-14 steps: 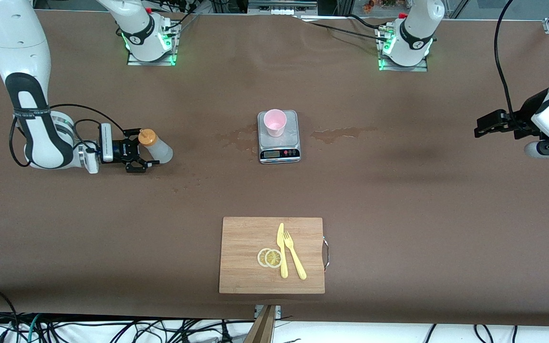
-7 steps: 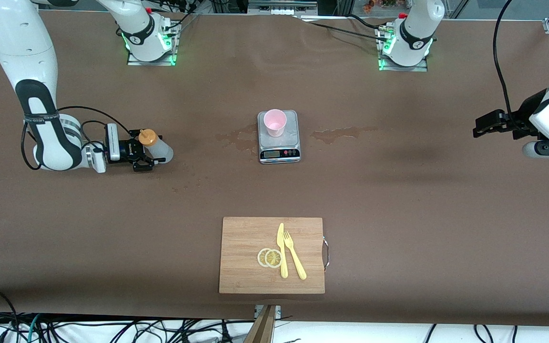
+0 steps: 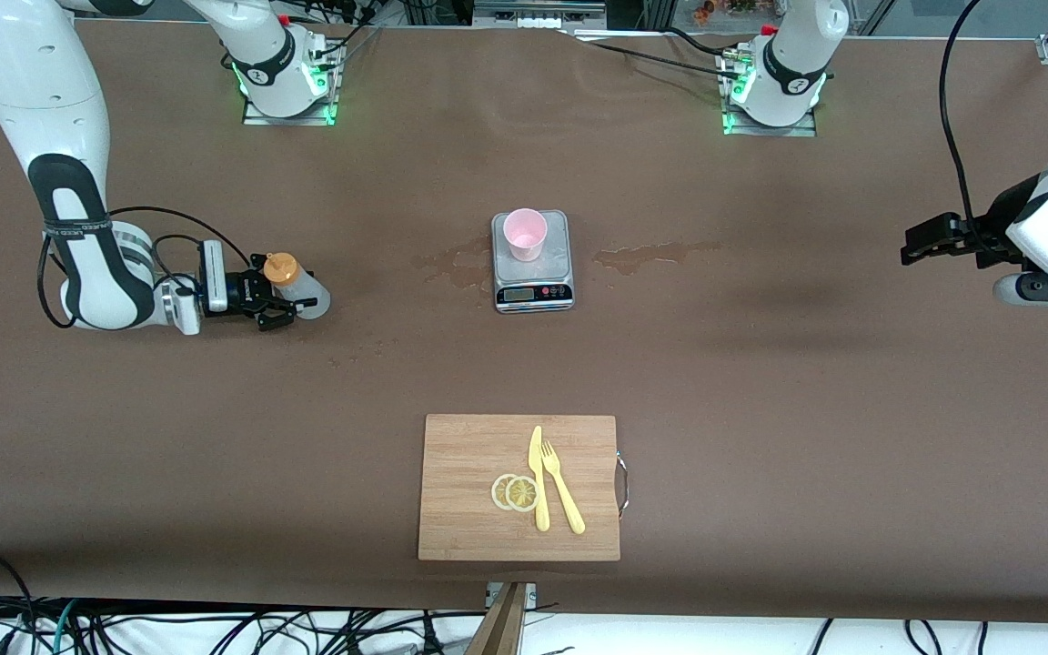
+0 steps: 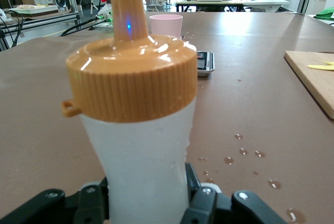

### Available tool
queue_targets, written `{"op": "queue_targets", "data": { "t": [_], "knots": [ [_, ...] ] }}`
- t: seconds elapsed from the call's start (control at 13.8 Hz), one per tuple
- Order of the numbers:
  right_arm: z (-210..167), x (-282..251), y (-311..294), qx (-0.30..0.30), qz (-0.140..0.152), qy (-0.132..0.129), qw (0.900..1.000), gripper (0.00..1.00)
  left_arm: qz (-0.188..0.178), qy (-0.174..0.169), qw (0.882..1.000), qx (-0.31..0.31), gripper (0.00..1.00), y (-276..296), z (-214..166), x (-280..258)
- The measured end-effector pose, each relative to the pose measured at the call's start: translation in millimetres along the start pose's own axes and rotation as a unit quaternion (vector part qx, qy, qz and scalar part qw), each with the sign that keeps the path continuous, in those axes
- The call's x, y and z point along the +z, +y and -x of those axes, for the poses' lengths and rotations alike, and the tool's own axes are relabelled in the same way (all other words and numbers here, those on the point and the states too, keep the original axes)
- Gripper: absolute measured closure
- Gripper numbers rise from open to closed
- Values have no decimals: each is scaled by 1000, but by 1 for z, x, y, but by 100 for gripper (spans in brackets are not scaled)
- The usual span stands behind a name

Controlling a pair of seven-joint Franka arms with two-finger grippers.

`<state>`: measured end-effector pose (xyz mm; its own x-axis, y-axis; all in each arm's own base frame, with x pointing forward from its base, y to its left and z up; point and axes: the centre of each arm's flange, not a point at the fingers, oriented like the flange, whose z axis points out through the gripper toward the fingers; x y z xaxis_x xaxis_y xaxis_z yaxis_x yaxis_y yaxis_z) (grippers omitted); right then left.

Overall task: Add sauce to pink cup with both arms
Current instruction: 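Grasp the sauce bottle with the right gripper and lift it, then carry the sauce bottle over the pink cup on the scale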

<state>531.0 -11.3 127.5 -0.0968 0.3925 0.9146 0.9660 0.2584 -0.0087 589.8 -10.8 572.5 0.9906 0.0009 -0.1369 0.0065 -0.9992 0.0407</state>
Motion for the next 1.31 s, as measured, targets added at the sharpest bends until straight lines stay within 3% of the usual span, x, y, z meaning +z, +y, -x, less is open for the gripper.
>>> {"op": "queue_targets", "data": {
  "t": [0.07, 0.29, 0.65, 0.8, 1.02, 1.31],
  "knots": [
    [-6, -2, 8, -5, 2, -12, 1000, 58, 0, 0, 1000, 0, 0, 0, 0, 0],
    [-49, 1, 41, 6, 11, -76, 997, 59, 0, 4, 1000, 0, 0, 0, 0, -4],
    [-147, 43, 78, 62, 2, -202, 977, 59, 0, 5, 1000, -1, 0, -2, 0, -5],
    [-176, 67, 85, 75, -9, -259, 963, 59, 0, 5, 1000, -1, 0, -2, 0, -5],
    [-219, 107, 85, 100, -33, -358, 928, 62, 0, 6, 1000, -1, 0, -2, 0, -5],
    [-258, 143, 82, 110, -37, -438, 891, 63, 0, 6, 1000, -1, 0, -1, 0, -5]
  ]
}}
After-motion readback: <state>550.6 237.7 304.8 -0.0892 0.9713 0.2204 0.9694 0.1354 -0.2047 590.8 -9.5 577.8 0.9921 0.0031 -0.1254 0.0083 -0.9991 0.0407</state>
